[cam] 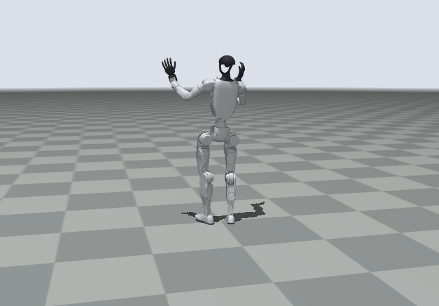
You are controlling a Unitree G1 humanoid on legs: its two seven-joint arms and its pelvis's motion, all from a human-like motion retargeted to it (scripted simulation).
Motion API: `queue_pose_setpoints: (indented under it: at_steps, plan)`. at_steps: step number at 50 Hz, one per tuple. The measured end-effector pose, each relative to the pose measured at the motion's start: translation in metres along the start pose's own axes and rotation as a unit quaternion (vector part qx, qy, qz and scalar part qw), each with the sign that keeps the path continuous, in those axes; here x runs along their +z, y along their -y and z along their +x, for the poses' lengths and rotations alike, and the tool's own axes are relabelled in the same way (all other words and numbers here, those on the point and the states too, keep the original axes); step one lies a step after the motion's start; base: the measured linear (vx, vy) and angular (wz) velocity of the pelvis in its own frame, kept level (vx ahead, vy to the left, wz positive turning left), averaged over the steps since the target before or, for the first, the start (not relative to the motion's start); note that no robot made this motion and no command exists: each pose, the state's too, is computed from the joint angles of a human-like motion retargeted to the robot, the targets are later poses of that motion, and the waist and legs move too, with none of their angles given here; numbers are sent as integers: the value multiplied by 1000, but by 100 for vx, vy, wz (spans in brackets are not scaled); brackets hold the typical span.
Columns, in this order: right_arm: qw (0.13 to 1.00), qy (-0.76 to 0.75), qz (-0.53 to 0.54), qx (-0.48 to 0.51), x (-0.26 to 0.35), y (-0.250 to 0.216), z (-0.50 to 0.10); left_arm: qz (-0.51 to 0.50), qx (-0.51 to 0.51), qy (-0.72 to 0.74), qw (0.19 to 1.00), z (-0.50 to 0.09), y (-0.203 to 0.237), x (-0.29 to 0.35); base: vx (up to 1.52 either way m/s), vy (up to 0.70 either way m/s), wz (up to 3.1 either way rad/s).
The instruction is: Upper body actions
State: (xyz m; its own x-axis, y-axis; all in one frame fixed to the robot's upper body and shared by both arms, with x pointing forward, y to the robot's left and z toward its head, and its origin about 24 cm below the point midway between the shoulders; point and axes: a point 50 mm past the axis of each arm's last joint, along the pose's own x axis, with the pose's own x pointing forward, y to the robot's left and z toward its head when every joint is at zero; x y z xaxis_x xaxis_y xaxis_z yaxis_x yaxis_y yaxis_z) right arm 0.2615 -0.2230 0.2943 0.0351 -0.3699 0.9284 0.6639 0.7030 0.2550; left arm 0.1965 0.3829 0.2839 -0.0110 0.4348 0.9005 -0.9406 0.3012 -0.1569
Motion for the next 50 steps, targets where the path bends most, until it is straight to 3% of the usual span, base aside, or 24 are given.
queue_pose_setpoints:
  at_steps: [10,17,20,30,37,43,50]
  plan:
    - [939,335,28,73,88,-14,4,-59,-86,259,960,17,33,102,0,0,0]
    - [890,452,-39,55,111,-12,2,67,-56,446,891,15,39,145,0,0,0]
    - [904,421,-60,48,99,-10,4,91,-31,429,898,17,34,137,0,0,0]
    - [976,150,-160,13,10,8,4,63,-3,79,995,17,10,31,0,0,0]
    - [993,3,-120,8,-18,8,-5,-56,0,-120,991,2,11,-7,0,0,0]
    - [992,108,-60,1,16,0,3,-59,-31,-29,997,12,20,19,0,0,0]
    - [928,371,-14,39,88,-16,4,-13,-76,250,965,19,40,97,0,0,0]
